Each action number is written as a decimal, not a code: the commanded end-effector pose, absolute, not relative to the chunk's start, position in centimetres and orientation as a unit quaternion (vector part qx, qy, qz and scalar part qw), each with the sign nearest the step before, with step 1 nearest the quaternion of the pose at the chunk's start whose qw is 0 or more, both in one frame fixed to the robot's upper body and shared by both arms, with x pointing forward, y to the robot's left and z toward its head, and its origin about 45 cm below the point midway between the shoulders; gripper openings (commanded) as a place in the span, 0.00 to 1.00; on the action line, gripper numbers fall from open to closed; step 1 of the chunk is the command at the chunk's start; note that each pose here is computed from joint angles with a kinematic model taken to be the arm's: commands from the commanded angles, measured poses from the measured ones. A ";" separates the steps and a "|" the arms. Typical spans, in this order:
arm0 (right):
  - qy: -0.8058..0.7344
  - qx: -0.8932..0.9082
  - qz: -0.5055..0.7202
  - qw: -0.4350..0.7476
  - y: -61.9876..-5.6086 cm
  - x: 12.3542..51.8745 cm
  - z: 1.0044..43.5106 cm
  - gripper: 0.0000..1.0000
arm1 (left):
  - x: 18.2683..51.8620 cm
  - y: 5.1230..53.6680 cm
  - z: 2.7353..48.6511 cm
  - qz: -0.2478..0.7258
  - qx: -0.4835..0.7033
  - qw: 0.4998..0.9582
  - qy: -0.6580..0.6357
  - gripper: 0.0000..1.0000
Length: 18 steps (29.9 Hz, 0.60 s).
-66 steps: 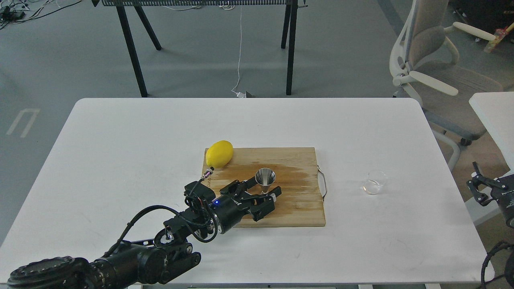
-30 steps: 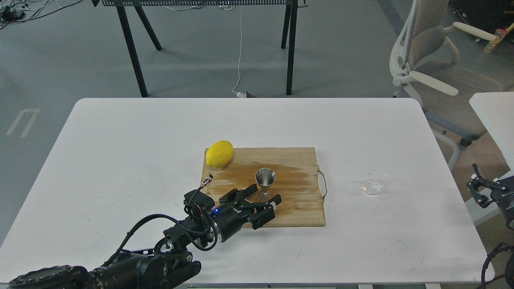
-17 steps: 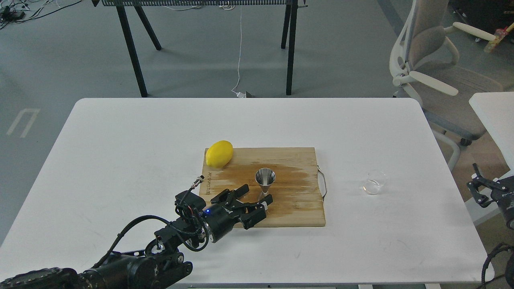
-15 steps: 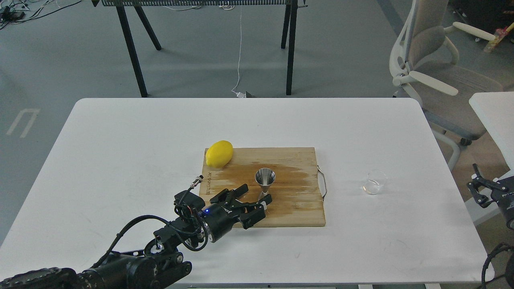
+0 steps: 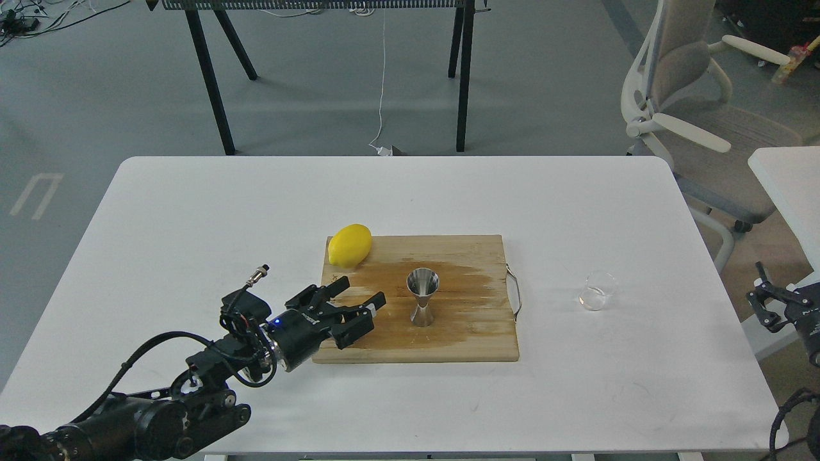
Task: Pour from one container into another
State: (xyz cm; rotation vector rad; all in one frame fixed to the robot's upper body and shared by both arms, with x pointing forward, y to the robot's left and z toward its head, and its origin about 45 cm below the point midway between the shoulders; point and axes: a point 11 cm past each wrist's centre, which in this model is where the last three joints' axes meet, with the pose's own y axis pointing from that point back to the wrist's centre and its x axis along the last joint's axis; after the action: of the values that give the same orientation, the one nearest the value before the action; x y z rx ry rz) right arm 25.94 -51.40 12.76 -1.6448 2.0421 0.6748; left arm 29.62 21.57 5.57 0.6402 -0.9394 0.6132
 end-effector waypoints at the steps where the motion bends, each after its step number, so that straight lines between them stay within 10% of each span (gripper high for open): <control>1: 0.737 -0.593 0.243 0.215 -51.4 26.0 12.8 0.99 | 30.1 24.7 6.2 0.301 0.318 0.788 -0.433 0.98; 13: 0.734 -0.593 0.227 0.240 -51.9 26.8 14.5 0.99 | 32.5 30.8 16.2 0.488 0.232 0.772 -0.335 0.97; 18: 0.729 -0.596 0.221 0.253 -51.8 27.3 15.3 0.99 | 34.1 33.1 18.0 0.485 0.164 0.848 -0.136 0.98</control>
State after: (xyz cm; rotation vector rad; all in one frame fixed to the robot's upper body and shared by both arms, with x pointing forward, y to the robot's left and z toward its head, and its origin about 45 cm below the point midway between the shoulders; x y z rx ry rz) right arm 27.05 -52.13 15.03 -1.6082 1.9991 0.6003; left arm 33.45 31.93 16.86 0.4539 -0.5382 1.0632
